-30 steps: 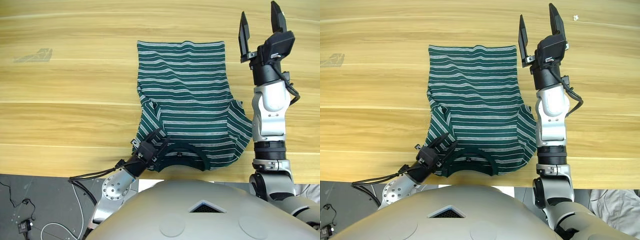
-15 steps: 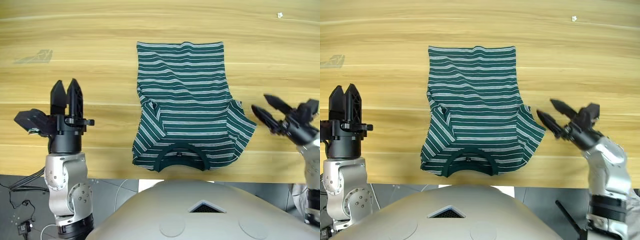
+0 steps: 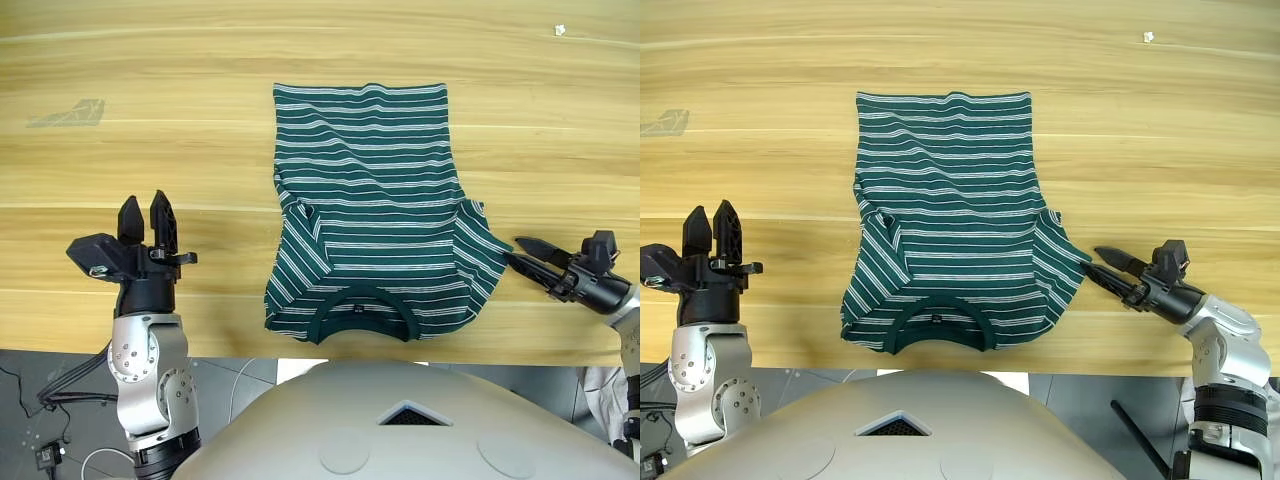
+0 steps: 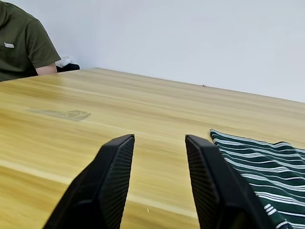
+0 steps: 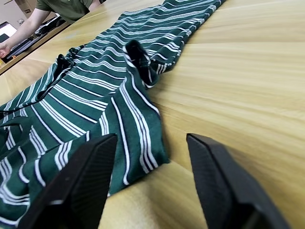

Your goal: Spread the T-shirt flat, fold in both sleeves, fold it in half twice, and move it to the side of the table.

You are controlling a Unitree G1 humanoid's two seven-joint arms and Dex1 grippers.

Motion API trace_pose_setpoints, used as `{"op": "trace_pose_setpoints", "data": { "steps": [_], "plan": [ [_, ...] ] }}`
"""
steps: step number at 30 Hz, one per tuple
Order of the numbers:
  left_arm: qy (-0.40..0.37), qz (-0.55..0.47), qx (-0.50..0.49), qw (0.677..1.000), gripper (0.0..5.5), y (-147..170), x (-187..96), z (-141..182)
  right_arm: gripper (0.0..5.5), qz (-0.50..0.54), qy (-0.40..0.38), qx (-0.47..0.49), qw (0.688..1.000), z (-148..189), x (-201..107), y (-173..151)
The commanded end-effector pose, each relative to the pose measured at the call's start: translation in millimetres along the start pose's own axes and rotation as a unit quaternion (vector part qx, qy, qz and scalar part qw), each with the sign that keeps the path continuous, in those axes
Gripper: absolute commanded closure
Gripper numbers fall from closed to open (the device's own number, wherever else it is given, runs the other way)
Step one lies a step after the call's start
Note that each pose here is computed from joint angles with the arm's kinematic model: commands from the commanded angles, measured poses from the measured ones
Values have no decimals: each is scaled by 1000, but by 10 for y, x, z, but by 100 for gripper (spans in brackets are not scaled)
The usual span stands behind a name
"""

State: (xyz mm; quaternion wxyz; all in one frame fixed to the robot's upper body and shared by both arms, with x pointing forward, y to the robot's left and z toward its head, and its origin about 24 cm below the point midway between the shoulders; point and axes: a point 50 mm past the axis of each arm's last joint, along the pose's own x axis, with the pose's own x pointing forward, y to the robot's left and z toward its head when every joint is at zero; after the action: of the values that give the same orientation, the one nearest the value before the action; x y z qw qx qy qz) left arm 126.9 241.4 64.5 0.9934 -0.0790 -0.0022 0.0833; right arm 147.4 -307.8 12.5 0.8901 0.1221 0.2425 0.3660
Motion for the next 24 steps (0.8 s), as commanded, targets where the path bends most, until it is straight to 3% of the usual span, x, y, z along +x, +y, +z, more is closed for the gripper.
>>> {"op": "trace_pose_setpoints", "data": {
  "steps": [1, 11, 24],
  "plan": [
    [9, -3, -1, 1000, 350, -9, 20, -46, 360, 2, 1, 3, 1000, 2, 39, -16],
    [14, 5, -4, 1000, 350, 0, 4, -92, 546, 9, 14, -4, 1000, 10, 50, -22],
    [13, 1, -3, 1000, 350, -39, 33, -113, 546, 35, -59, 15, 998, 130, 46, 0]
  ]
}}
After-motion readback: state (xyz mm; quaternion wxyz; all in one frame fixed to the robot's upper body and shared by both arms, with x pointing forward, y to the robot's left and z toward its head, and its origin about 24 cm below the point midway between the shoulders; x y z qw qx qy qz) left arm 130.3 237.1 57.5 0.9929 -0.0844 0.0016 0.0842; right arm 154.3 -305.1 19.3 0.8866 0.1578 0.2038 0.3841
